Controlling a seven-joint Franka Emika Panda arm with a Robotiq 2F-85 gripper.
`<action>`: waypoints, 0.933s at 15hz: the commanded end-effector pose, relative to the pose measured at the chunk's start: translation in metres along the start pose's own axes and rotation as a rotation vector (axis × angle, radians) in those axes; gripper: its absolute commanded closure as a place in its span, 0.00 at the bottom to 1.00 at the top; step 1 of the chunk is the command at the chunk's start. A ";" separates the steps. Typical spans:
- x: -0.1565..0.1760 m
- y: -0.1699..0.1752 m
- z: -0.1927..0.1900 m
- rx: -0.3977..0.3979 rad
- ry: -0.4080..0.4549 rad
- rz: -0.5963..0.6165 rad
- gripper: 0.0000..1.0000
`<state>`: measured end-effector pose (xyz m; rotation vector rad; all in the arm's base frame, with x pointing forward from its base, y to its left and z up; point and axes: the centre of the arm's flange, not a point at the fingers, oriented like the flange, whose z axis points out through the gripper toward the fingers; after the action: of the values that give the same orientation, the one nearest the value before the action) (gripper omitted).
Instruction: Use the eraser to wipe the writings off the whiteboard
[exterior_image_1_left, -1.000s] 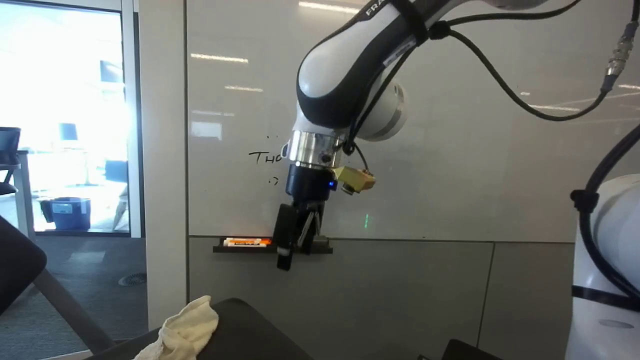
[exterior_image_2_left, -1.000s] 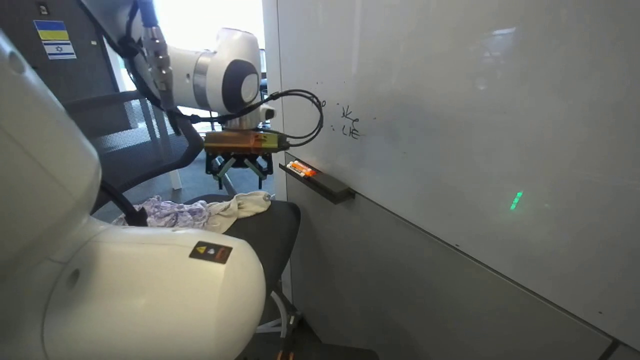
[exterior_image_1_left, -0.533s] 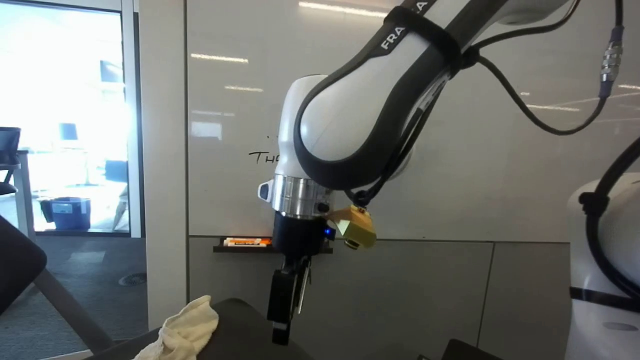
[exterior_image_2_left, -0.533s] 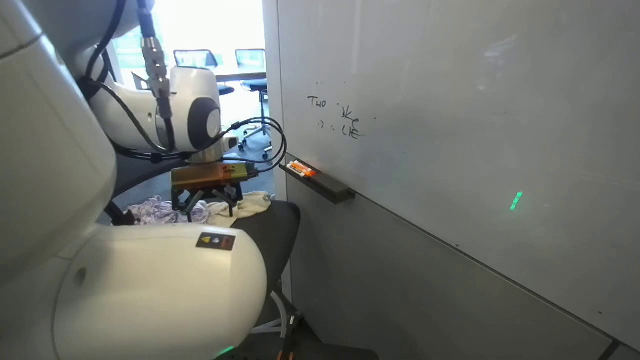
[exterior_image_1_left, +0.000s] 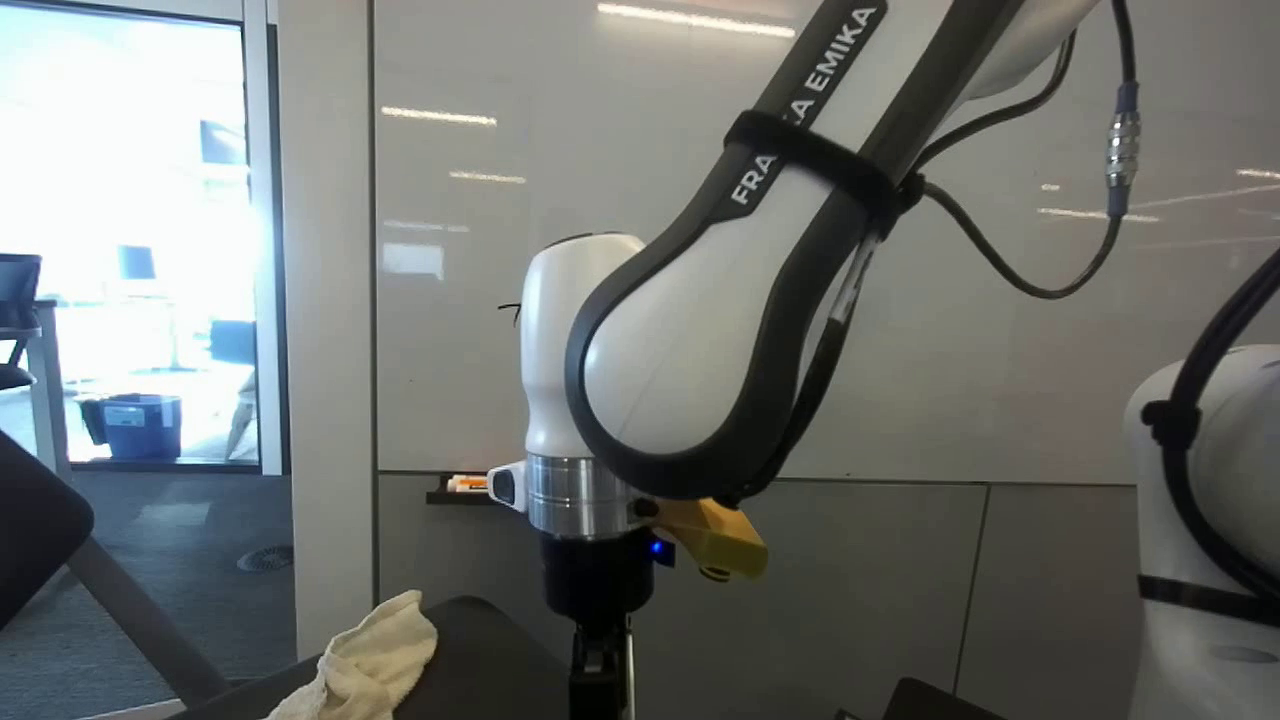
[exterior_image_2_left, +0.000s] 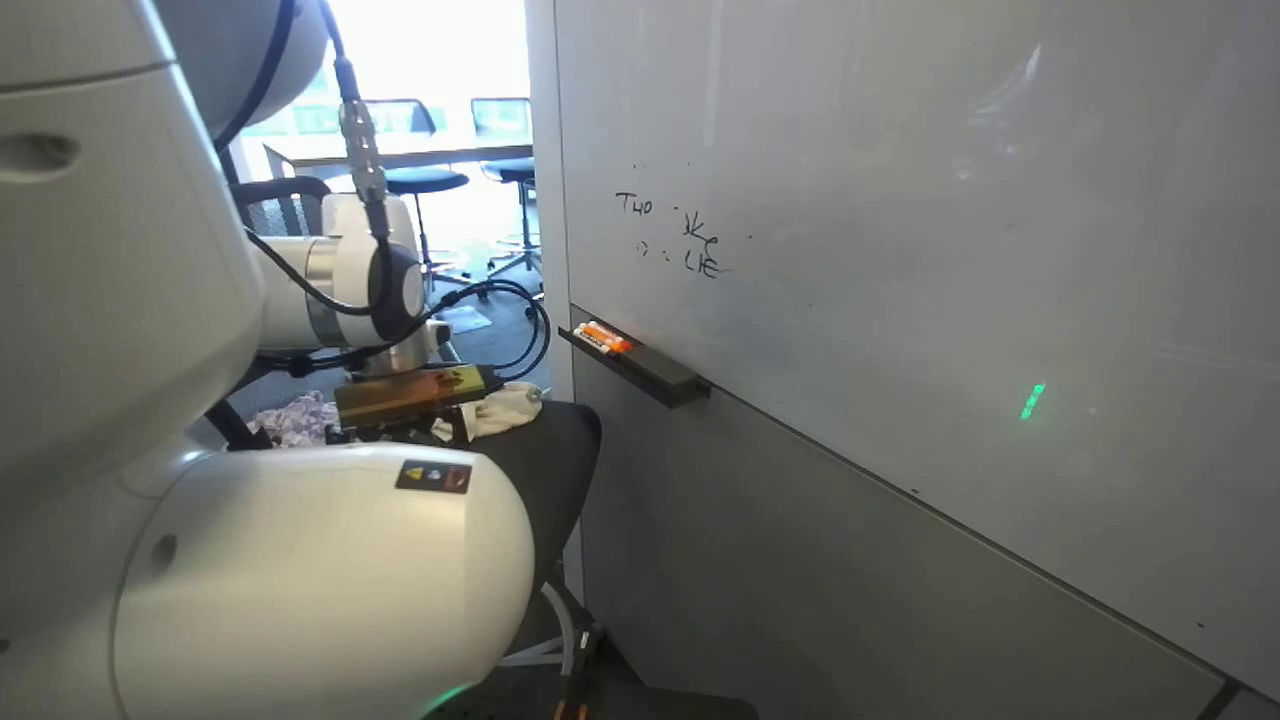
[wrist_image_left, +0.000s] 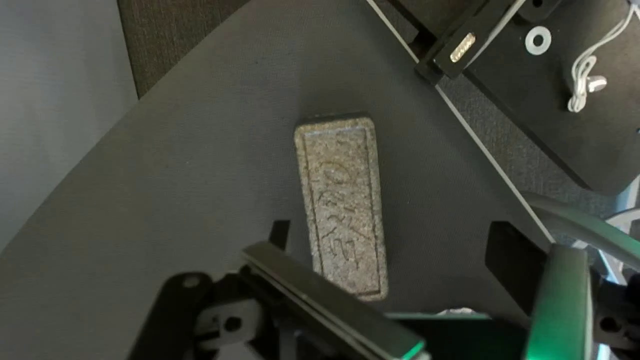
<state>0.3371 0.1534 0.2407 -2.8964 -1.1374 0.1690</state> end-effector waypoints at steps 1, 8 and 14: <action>-0.028 -0.013 0.035 0.002 0.020 -0.048 0.00; -0.014 -0.017 0.064 -0.010 0.100 -0.079 0.00; -0.011 -0.014 0.083 -0.003 0.121 -0.105 0.00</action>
<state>0.3351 0.1720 0.1660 -2.8275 -1.2248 0.0382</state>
